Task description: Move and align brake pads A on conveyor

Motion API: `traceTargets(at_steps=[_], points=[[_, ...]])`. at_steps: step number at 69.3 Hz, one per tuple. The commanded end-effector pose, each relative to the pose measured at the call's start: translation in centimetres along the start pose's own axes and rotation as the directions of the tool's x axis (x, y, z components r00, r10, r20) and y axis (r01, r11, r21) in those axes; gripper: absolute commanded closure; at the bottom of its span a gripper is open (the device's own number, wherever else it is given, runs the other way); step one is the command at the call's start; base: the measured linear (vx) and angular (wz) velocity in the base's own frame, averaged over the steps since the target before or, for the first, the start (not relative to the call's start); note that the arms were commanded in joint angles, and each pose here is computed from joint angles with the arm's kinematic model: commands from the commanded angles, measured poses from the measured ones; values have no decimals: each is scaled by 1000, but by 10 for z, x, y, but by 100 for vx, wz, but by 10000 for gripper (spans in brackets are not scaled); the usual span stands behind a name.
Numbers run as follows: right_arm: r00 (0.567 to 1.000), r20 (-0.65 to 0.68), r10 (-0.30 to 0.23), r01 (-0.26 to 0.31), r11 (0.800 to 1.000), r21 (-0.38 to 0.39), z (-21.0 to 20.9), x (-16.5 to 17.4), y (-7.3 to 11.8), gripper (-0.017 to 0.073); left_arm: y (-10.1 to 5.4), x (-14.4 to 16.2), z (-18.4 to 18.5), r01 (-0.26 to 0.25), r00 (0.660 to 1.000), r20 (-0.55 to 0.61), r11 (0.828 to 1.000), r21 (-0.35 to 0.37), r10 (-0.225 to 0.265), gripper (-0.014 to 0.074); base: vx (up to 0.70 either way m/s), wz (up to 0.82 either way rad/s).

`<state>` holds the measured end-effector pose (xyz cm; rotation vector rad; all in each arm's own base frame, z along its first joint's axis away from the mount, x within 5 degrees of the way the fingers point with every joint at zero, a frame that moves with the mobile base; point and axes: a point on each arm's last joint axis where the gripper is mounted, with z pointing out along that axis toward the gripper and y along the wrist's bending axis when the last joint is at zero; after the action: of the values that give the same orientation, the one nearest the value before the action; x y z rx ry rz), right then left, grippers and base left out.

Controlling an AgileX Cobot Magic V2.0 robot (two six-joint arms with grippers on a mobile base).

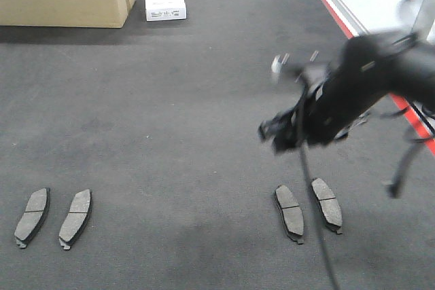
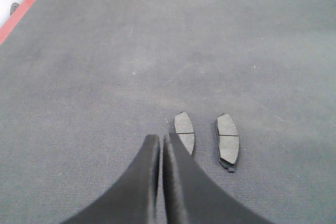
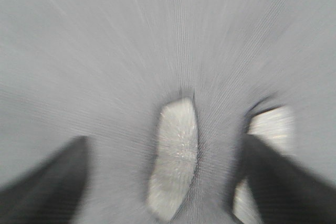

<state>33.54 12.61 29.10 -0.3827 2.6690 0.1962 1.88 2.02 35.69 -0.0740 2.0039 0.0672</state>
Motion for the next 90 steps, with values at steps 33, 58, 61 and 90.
traceTargets(at_steps=[33,58,61,90], points=[[833,542,-113,47,990,134,-237,73,-6,567,-1,-11,-2,-6,997,73,1000,10,5,600,0,0],[679,720,-142,38,987,159,-264,160,-13,567,-1,-11,-2,-6,997,73,1000,10,5,600,0,0],[661,737,-143,37,987,159,-264,172,-13,567,-1,-11,-2,-6,997,73,1000,10,5,600,0,0],[659,742,-124,35,990,135,-254,223,-16,566,-1,-11,-2,-6,997,73,1000,10,5,600,0,0]])
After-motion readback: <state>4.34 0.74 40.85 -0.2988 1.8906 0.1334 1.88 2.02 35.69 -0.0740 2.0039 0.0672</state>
